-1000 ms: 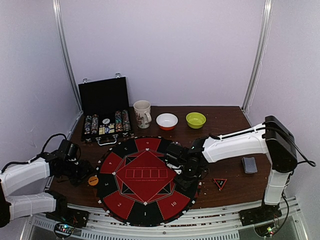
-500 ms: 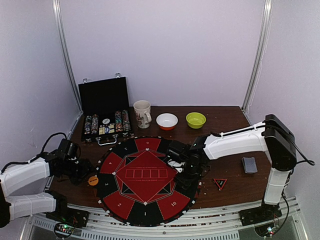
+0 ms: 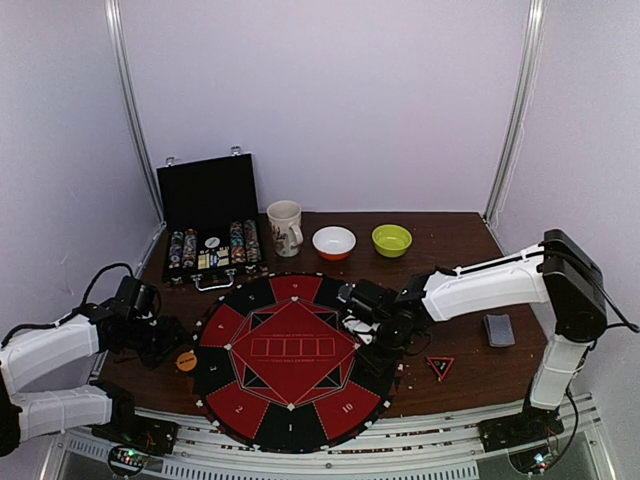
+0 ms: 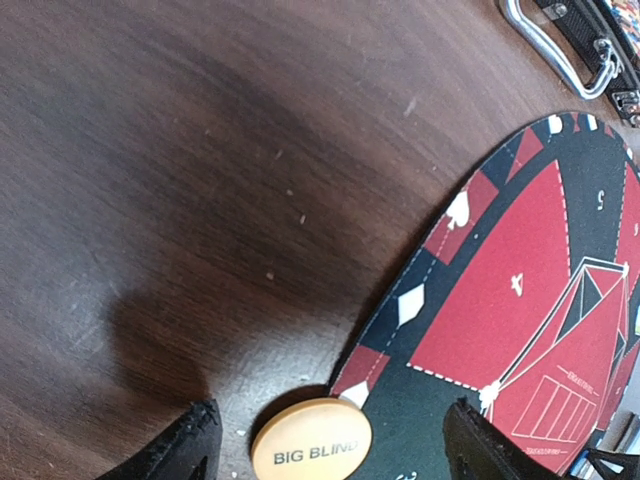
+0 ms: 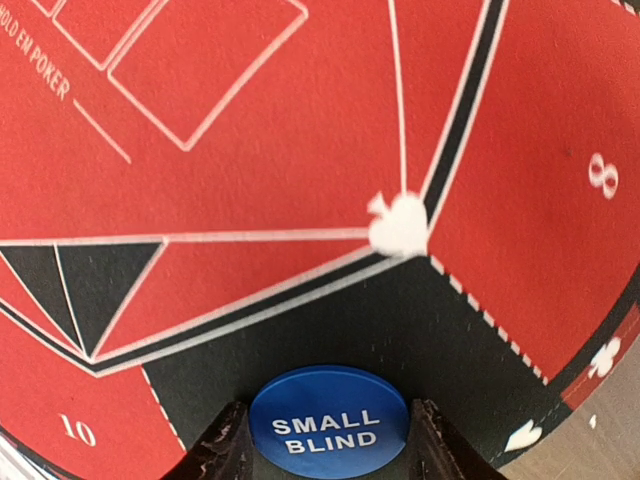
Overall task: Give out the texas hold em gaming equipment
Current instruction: Place the small blind button at position10.
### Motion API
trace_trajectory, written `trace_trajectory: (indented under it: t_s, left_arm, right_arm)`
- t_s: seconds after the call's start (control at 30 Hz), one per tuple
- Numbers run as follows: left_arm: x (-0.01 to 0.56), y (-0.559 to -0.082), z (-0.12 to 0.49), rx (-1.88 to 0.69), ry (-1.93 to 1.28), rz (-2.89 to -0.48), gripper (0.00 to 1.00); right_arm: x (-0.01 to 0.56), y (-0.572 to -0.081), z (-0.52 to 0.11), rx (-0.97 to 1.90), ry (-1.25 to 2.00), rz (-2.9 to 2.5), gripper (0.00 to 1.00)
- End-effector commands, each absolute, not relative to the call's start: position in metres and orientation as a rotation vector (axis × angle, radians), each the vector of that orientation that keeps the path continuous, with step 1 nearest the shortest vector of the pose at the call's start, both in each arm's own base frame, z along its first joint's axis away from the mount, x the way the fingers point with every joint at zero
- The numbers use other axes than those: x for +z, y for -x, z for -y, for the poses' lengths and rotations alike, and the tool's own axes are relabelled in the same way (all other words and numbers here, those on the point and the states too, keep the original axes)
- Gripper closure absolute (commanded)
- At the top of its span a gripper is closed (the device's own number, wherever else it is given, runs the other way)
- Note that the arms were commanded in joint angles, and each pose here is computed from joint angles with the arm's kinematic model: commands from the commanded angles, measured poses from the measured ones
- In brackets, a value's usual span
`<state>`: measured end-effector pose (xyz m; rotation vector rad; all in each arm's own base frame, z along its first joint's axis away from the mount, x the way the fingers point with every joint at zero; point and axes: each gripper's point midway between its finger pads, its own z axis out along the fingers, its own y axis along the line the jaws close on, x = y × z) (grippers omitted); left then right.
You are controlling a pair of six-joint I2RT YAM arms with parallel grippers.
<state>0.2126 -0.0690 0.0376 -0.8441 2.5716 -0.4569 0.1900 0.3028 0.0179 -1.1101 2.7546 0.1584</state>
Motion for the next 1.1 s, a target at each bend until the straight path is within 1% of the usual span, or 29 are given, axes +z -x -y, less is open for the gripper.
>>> trace_trajectory:
  t_s: [0.0, 0.2, 0.53, 0.73, 0.93, 1.07]
  left_arm:
    - [0.058, -0.234, 0.072, -0.468, 0.784, -2.503, 0.21]
    - [0.059, -0.240, 0.073, -0.465, 0.761, -2.508, 0.21]
    - [0.064, -0.241, 0.073, -0.470, 0.748, -2.491, 0.21]
    - [0.064, -0.242, 0.073, -0.465, 0.750, -2.489, 0.21]
    - [0.066, -0.243, 0.072, -0.463, 0.743, -2.484, 0.21]
    - [0.064, -0.242, 0.072, -0.459, 0.744, -2.486, 0.21]
  right_arm:
    - [-0.002, -0.141, -0.246, -0.038, 1.150, -2.978, 0.59]
    - [0.003, -0.125, -0.240, -0.036, 1.150, -2.997, 0.59]
    - [0.010, -0.122, -0.240, -0.027, 1.143, -2.997, 0.59]
    - [0.016, -0.129, -0.245, -0.037, 1.147, -2.970, 0.55]
    - [0.015, -0.128, -0.252, 0.007, 1.150, -2.972, 0.56]
    - [0.020, -0.119, -0.269, 0.133, 1.188, -2.957, 0.57]
